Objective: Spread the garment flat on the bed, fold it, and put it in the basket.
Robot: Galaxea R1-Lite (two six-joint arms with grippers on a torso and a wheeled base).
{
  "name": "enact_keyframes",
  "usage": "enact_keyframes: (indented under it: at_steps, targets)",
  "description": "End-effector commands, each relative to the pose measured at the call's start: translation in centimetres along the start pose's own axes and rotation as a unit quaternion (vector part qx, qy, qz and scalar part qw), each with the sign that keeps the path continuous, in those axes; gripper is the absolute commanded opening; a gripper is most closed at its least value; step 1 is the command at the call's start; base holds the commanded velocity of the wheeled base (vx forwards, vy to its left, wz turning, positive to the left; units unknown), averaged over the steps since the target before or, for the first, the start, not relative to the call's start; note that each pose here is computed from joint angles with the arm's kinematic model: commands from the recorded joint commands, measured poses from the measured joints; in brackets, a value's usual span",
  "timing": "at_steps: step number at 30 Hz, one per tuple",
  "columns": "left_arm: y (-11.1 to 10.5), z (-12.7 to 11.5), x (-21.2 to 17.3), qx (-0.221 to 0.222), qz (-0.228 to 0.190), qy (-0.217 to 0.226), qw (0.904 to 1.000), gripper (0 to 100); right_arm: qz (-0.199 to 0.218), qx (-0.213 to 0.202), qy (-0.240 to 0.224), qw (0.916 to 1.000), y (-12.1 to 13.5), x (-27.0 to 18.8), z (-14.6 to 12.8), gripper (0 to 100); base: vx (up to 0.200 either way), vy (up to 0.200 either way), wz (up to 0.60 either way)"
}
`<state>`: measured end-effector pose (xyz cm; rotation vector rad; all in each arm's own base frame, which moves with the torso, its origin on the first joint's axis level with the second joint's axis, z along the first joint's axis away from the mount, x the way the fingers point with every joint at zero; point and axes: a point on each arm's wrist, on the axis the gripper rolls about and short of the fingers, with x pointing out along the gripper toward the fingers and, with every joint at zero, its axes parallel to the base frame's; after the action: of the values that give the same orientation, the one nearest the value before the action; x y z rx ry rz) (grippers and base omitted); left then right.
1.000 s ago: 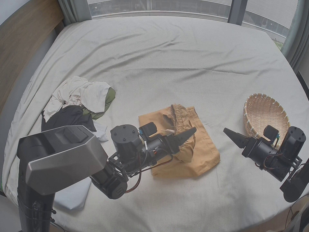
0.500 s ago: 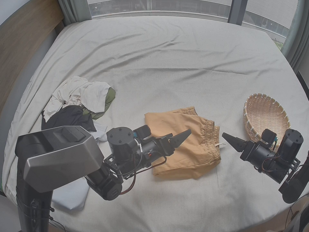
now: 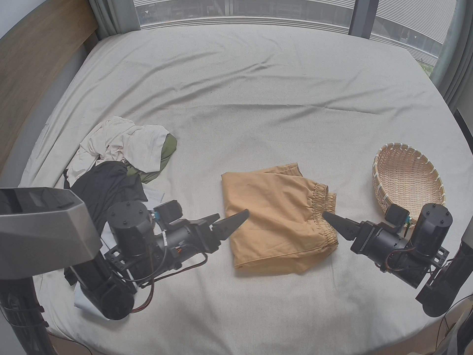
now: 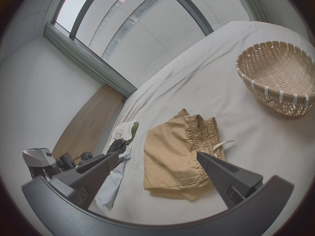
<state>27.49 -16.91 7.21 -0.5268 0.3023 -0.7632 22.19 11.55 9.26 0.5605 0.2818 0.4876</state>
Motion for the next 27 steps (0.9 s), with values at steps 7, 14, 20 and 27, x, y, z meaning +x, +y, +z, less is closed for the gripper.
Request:
enact_keyframes:
  at_steps: [7,14,20,27]
  targets:
    - [1.4,0.0,-5.8,0.068,0.069,0.025,0.9949,100,-0.024,0.004,0.026,0.9994,-0.8,1.1,-1.5,100,0.0,0.0,0.0]
    - [2.3,0.4,-8.8,0.126,0.107,0.033,0.9858,100,-0.059,0.009,0.037,0.9975,-2.4,0.4,-1.8,100,0.0,0.0,0.0]
    - [2.1,0.4,-9.8,0.135,0.113,0.034,0.9837,100,-0.098,0.019,0.057,0.9934,-4.3,0.4,-2.6,100,0.0,0.0,0.0]
    - [2.1,0.1,-10.2,0.132,0.117,0.043,0.9833,100,-0.135,0.058,0.088,0.9853,-6.4,1.4,-4.4,100,0.0,0.0,0.0]
